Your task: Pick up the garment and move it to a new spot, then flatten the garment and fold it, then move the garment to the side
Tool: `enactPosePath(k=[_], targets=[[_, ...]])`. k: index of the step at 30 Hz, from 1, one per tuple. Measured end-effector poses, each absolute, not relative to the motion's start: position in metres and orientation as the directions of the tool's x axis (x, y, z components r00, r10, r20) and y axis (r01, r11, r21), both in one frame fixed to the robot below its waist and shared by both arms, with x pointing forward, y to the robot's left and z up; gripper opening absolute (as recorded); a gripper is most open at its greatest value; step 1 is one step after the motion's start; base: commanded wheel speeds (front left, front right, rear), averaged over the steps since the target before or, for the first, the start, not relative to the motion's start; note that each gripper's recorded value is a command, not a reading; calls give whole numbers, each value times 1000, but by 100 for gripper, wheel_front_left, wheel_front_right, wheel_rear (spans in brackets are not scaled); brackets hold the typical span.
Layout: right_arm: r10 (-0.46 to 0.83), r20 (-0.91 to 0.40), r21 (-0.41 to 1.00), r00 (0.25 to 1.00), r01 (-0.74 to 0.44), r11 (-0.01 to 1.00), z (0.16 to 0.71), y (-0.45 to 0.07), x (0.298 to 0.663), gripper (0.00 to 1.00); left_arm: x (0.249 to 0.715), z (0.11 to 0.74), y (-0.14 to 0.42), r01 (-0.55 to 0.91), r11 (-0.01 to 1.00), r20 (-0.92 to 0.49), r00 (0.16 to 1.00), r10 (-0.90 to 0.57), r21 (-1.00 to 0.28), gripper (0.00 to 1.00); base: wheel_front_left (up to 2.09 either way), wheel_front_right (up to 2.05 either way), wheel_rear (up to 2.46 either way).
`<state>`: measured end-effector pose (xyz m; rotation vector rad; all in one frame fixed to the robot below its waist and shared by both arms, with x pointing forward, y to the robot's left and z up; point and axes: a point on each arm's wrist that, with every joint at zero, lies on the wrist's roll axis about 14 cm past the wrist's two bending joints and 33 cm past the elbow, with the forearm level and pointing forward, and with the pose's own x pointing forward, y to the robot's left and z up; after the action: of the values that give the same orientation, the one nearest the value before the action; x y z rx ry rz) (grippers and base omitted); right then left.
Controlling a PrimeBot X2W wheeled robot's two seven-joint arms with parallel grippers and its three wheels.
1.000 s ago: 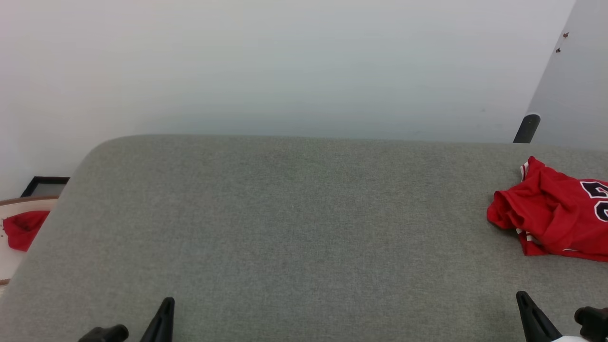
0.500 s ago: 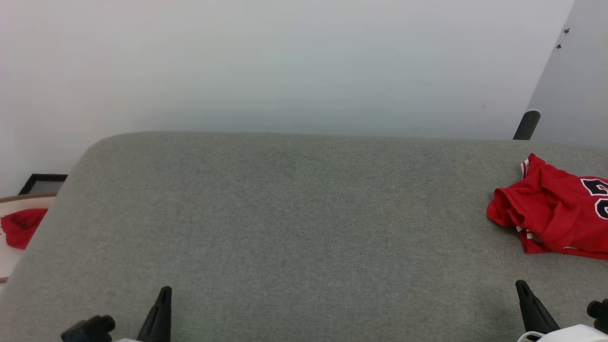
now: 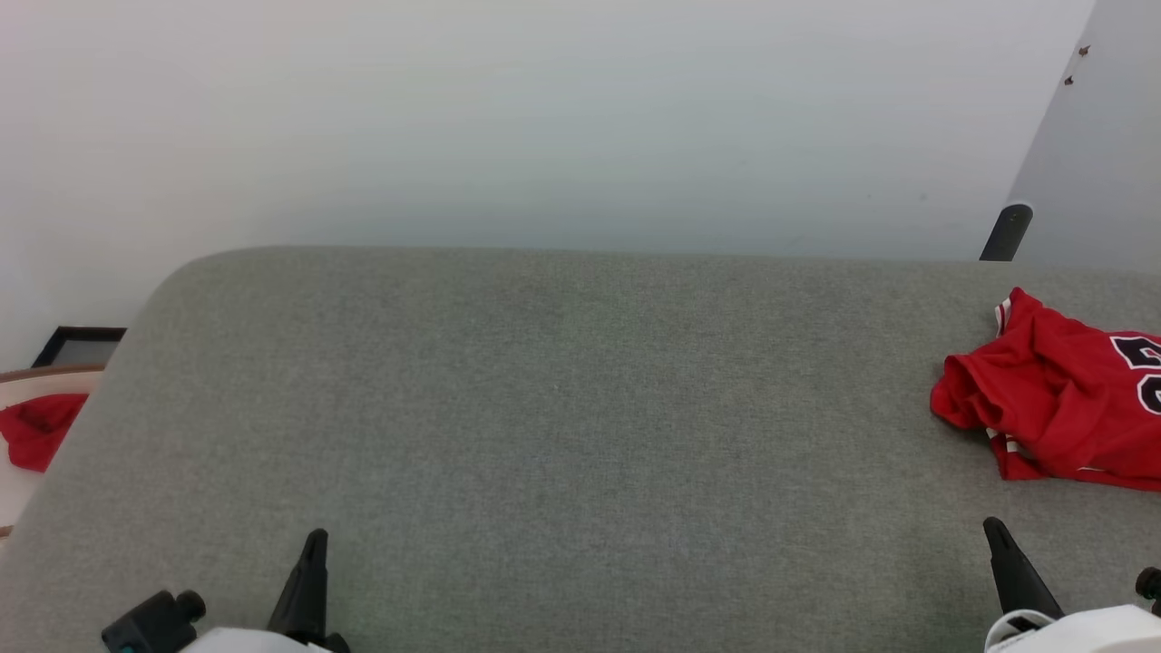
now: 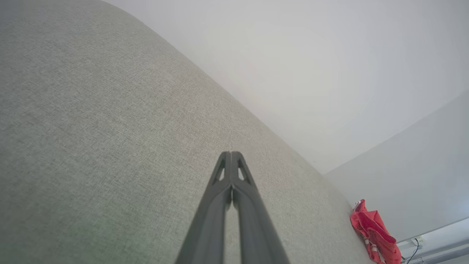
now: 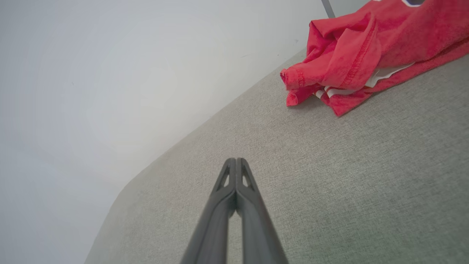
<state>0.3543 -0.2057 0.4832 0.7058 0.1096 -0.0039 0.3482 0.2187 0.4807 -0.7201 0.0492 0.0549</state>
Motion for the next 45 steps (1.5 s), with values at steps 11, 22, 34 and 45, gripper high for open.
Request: enactPosePath(k=[11, 22, 34, 45], targets=[[30, -86, 752, 996, 45, 658, 488, -204, 360, 0, 354, 484, 217, -75, 648, -66, 997, 38, -758, 0, 0, 0, 0], [24, -78, 829, 997, 52, 556, 490, -204, 364, 0, 360, 486, 215, -76, 544, -67, 997, 37, -836, 0, 0, 0, 0], [20, -63, 896, 998, 47, 442, 494, -202, 370, 0, 367, 490, 212, -68, 435, -61, 998, 30, -898, 0, 0, 0, 0], [16, -52, 939, 999, 43, 342, 496, -202, 374, 0, 371, 493, 210, -59, 337, -53, 998, 25, -940, 0, 0, 0, 0]])
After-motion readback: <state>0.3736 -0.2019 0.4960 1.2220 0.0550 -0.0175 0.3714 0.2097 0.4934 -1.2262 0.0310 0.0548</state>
